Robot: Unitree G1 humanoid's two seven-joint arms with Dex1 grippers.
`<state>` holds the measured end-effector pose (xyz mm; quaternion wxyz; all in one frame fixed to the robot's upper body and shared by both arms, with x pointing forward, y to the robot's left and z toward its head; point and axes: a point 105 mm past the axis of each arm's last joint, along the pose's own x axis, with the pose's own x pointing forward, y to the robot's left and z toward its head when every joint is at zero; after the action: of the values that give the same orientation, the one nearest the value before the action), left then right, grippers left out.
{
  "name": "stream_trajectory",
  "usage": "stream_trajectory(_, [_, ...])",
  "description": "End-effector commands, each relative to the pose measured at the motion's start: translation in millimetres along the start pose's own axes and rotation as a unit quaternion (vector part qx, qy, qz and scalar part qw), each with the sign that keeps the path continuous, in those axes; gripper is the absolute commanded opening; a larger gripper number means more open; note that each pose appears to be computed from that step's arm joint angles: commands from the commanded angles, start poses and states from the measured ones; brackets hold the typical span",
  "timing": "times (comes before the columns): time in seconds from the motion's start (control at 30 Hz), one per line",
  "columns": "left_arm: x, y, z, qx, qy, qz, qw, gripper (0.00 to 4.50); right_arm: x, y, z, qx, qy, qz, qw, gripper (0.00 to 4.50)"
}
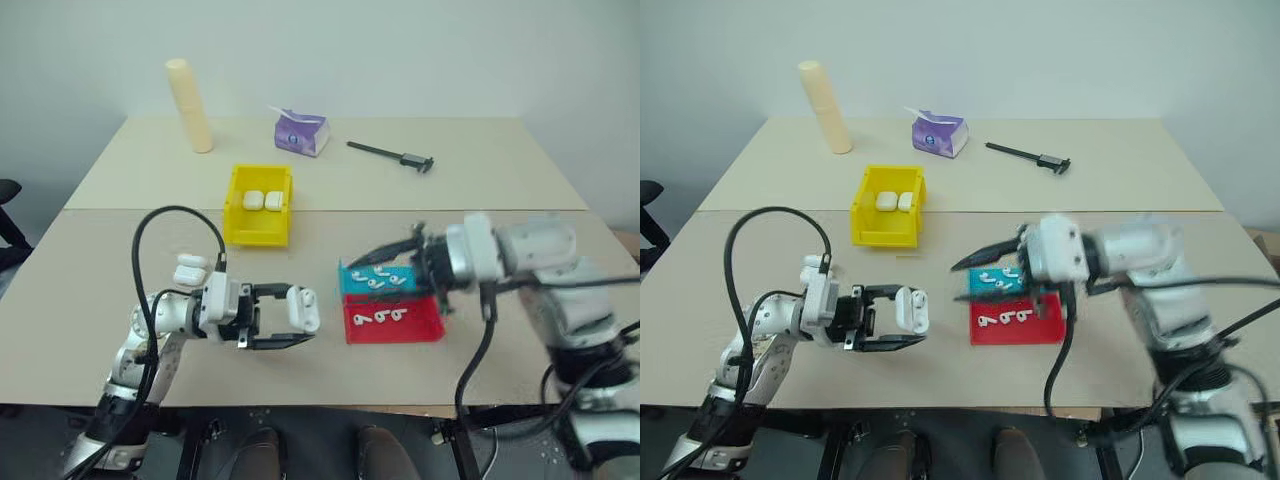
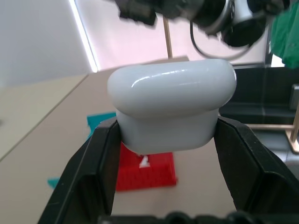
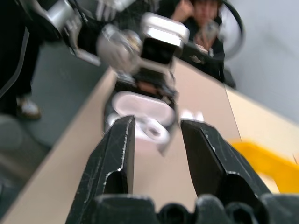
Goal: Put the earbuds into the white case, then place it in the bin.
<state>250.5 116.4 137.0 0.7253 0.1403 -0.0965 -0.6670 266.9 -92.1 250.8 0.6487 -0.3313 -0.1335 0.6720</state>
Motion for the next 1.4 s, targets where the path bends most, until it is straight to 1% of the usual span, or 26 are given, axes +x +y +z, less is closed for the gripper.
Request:
stream_trajectory(0.03, [-11.7,-6.0,-6.4,0.020,0.024,0.010,0.999,2.75,-17.1,-27.8,-41.3,-0.036,0.211,-0.002,0.977,1.95])
stream_trajectory(0.07, [-11.7,-9.4,-8.3,0.015,0.024,0.013,1.000,2.75,-21.6,-33.0,-52.0,-0.047,0.255,0.013,0.966,1.95])
stream_trajectory(0.1, [-11.1,-11.7,-9.2,0.011,0.022,0.016,1.000,2.75,-23.6,-36.6,-57.7,-0.046,0.276,0.027,0.960,1.95])
stream_trajectory(0.27, [-6.8,-14.3,-14.7,0.019,0.032,0.034,0.999,2.75,-13.8,-53.7,-82.2,-0.048,0.352,0.092,0.930,1.95])
stream_trajectory(0.37, [-5.7,-16.3,-15.7,0.019,0.035,0.047,0.998,2.75,-9.1,-50.5,-105.6,-0.041,0.405,0.148,0.901,1.95])
stream_trajectory(0.43, [-5.9,-18.0,-16.3,0.014,0.034,0.057,0.998,2.75,-7.7,-47.6,-113.7,-0.041,0.422,0.169,0.890,1.95])
stream_trajectory(0.63, [-3.3,-23.7,-20.7,0.009,0.033,0.075,0.997,2.75,-2.0,-39.0,-131.8,-0.035,0.436,0.203,0.876,1.95])
stream_trajectory(0.8, [-3.7,-22.2,-22.6,0.011,0.036,0.085,0.996,2.75,-3.6,-27.9,-147.0,-0.033,0.453,0.240,0.858,1.95])
stream_trajectory(0.93, [-5.0,-22.2,-23.7,0.010,0.040,0.087,0.995,2.75,0.7,-25.5,-153.8,-0.014,0.447,0.236,0.863,1.95])
stream_trajectory(1.13, [-6.3,-23.0,-24.2,0.011,0.044,0.086,0.995,2.75,4.4,-21.9,-159.2,-0.005,0.443,0.243,0.863,1.95])
stream_trajectory(1.23, [-8.5,-24.0,-25.7,0.013,0.053,0.082,0.995,2.75,3.4,-19.7,-162.6,-0.007,0.448,0.249,0.859,1.95])
stream_trajectory(1.4, [-11.3,-23.9,-25.3,0.014,0.057,0.081,0.995,2.75,5.0,-19.6,-165.6,-0.005,0.449,0.243,0.860,1.95])
